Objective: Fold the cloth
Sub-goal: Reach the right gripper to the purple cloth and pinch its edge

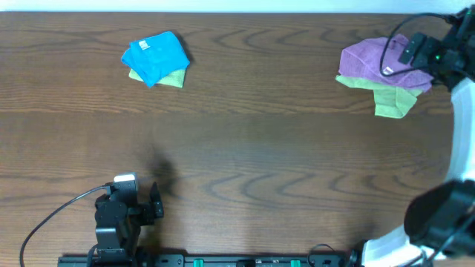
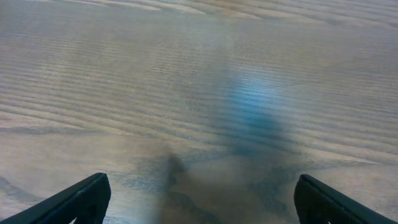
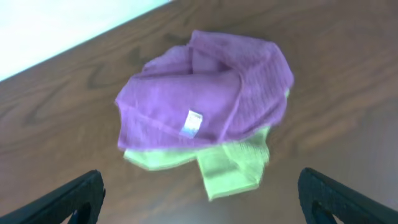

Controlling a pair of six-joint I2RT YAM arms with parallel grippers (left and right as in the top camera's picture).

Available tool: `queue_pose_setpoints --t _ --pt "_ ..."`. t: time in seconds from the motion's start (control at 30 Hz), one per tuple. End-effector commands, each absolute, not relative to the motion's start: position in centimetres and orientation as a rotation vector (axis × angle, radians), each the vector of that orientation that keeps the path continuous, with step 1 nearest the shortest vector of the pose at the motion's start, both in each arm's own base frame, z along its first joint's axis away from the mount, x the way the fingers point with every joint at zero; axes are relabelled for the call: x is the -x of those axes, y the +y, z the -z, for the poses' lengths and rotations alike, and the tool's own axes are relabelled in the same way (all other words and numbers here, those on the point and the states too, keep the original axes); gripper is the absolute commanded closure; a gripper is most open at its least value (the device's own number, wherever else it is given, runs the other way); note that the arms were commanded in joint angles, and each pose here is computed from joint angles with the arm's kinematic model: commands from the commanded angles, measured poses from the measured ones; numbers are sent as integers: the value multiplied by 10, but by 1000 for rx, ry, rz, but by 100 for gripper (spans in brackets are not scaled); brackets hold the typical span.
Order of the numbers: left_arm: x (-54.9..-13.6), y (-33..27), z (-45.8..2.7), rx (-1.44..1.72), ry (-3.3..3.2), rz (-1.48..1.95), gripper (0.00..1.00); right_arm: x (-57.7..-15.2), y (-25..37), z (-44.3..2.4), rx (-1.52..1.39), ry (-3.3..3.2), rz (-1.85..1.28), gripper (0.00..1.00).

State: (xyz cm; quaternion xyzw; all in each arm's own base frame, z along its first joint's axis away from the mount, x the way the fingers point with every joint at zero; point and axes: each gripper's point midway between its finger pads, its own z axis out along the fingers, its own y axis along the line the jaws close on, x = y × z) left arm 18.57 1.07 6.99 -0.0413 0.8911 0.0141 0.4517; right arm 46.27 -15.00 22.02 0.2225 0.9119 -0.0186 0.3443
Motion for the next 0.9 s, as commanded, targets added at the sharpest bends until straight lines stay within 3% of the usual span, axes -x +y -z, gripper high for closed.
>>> queue_pose_setpoints --t 0.0,0.5,0.87 --pt "-183 13 -62 89 2224 -64 5 -471 -171 -204 -605 2377 145 1" --pt "-183 13 -62 89 2224 -64 4 -510 -211 -139 -807 2297 88 3" --pt "-183 13 -62 89 2224 -64 5 -527 -201 -86 -822 2334 -160 6"
